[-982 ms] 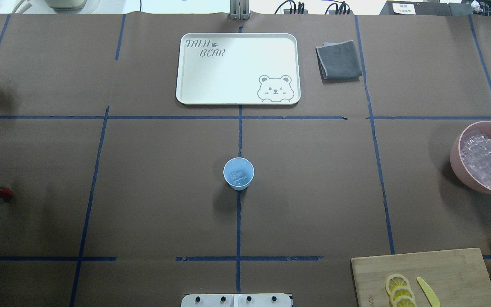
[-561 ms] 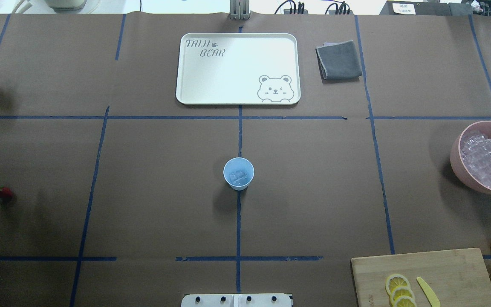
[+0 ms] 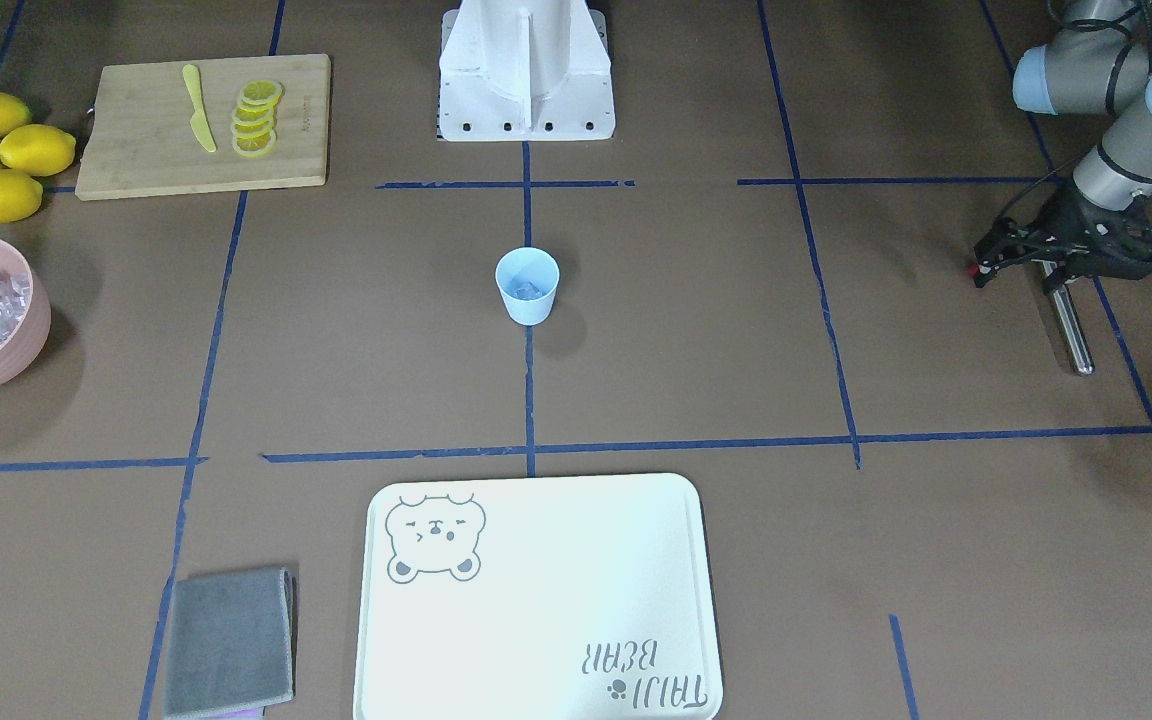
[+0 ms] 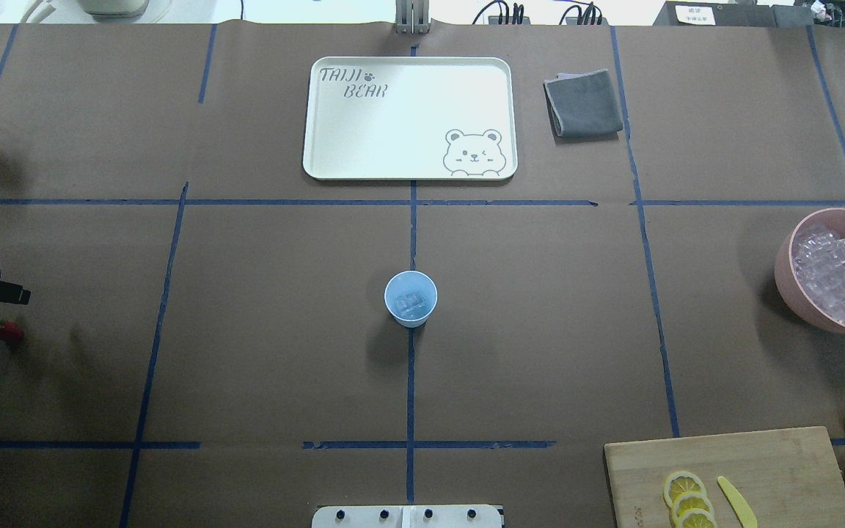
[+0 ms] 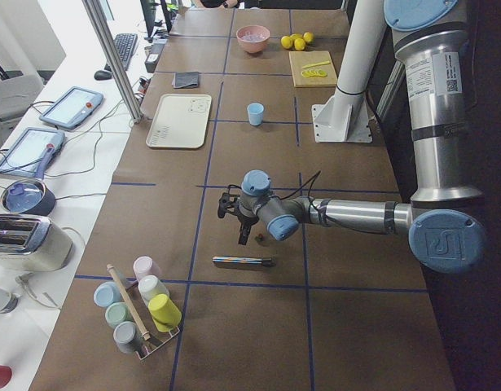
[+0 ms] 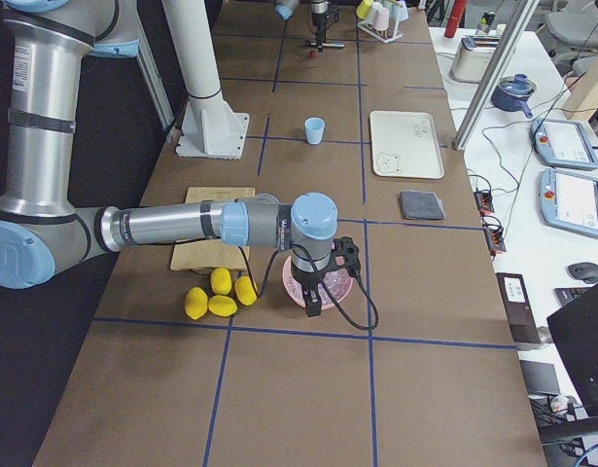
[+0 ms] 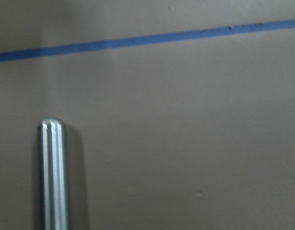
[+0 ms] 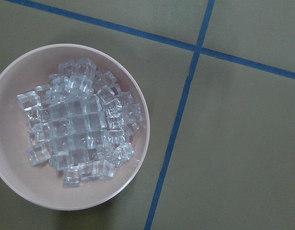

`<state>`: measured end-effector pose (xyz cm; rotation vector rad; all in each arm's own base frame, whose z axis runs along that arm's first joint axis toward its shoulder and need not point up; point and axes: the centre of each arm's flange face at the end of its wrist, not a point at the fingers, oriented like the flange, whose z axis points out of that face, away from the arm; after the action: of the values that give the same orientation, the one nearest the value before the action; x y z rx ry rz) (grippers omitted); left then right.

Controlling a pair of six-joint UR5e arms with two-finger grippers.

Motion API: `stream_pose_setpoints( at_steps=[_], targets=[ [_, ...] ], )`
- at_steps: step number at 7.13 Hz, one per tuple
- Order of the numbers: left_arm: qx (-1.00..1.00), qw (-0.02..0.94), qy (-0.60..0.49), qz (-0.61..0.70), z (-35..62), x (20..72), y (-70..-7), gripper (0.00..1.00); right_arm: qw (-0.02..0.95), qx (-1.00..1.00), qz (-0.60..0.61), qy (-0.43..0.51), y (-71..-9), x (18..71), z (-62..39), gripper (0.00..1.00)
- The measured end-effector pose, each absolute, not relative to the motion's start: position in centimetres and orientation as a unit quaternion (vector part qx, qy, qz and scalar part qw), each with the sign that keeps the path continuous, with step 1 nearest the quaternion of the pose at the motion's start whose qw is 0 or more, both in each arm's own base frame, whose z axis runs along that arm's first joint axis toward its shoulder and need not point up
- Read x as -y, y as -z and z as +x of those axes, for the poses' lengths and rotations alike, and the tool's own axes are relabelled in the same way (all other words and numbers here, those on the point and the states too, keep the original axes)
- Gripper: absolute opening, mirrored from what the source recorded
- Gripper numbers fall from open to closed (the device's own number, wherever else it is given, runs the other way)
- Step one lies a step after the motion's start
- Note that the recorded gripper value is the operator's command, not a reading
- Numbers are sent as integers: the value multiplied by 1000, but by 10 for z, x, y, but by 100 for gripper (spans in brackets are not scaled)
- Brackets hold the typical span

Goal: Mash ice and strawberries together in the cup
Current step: 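Grasp the red strawberry with the left gripper and lift it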

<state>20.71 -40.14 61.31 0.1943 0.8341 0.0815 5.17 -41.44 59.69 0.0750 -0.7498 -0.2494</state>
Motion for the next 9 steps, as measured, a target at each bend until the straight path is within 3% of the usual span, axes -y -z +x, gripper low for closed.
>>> stream_pose_setpoints(
  at_steps=[4,7,8,9],
  targets=[
    [-396,914,-57,75,217,382,-630,96,922,365,36,121,-598,414,52,100],
    [-395,914,-63,70,218,374,-635,25,922,365,35,121,-598,414,52,100],
    [-395,914,-64,70,219,373,-635,8,922,365,35,121,-598,414,52,100],
    [-395,914,-64,69,219,373,-636,1,922,365,35,122,-598,414,52,100]
  ],
)
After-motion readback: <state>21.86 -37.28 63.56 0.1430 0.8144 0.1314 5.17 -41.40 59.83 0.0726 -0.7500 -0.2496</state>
